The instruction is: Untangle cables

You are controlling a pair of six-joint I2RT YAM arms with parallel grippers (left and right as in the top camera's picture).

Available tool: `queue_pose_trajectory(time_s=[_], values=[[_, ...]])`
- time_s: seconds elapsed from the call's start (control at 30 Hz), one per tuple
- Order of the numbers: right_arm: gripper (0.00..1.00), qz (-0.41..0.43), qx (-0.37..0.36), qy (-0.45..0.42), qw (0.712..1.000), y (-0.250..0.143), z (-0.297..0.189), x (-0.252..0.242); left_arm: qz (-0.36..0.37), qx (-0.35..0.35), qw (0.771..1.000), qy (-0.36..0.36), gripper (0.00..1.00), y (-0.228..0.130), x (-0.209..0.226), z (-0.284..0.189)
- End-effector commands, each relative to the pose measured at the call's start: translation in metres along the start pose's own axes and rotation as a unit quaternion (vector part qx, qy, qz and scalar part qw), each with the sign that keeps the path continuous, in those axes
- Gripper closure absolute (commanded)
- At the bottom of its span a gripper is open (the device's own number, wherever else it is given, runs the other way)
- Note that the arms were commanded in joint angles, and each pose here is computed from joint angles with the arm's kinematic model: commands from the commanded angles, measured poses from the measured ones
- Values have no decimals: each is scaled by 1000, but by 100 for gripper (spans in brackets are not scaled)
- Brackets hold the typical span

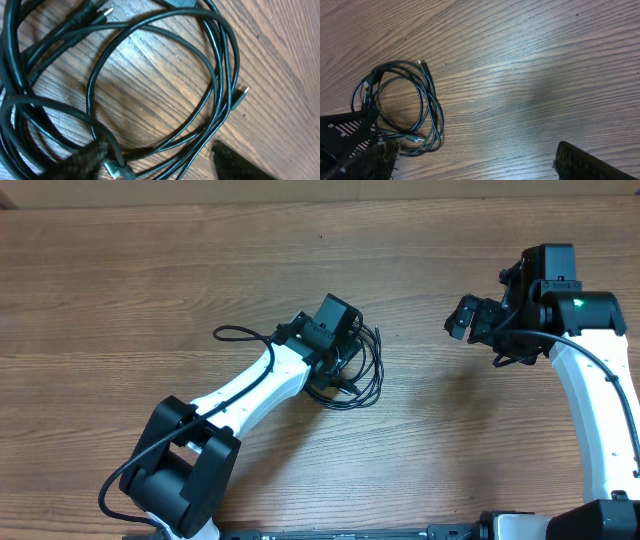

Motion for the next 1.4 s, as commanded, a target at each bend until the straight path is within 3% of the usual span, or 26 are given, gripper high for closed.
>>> queue_pose_trajectory(time_s=[0.0,0.1,0.27,0.47,0.57,0.77,0.8,0.93,1.17,1.37], values=[[0,0,-4,5,1000,-1,-3,2,4,-19,1000,14,41,3,4,3],[0,0,-4,5,1000,-1,-3,2,5,-22,999,27,39,3,9,4],[0,0,-4,5,1000,-1,-3,2,6,-20,998,56,23,2,21,11],[0,0,-4,5,1000,-1,-3,2,6,-14,997,76,23,0,31,31],[0,0,-4,5,1000,-1,-3,2,6,-15,997,71,38,0,29,35],[0,0,-5,5,1000,-1,-3,2,9,-18,998,52,92,2,21,36],[0,0,-5,5,1000,-1,-3,2,9,-18,999,51,96,2,20,37],[0,0,-5,5,1000,-1,-3,2,12,-19,999,46,96,3,18,37],[0,0,-6,5,1000,0,-3,2,88,3,996,-10,96,-1,-8,33],[0,-1,-8,5,1000,0,-3,2,154,-3,986,-62,96,6,-45,4]])
Point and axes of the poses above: each gripper's point midway between its finger pads, its own z axis out along the fingers, its own x axis along the line the jaws close on, y = z × x, the point moved 3 cm from there along -z, back along the fingers
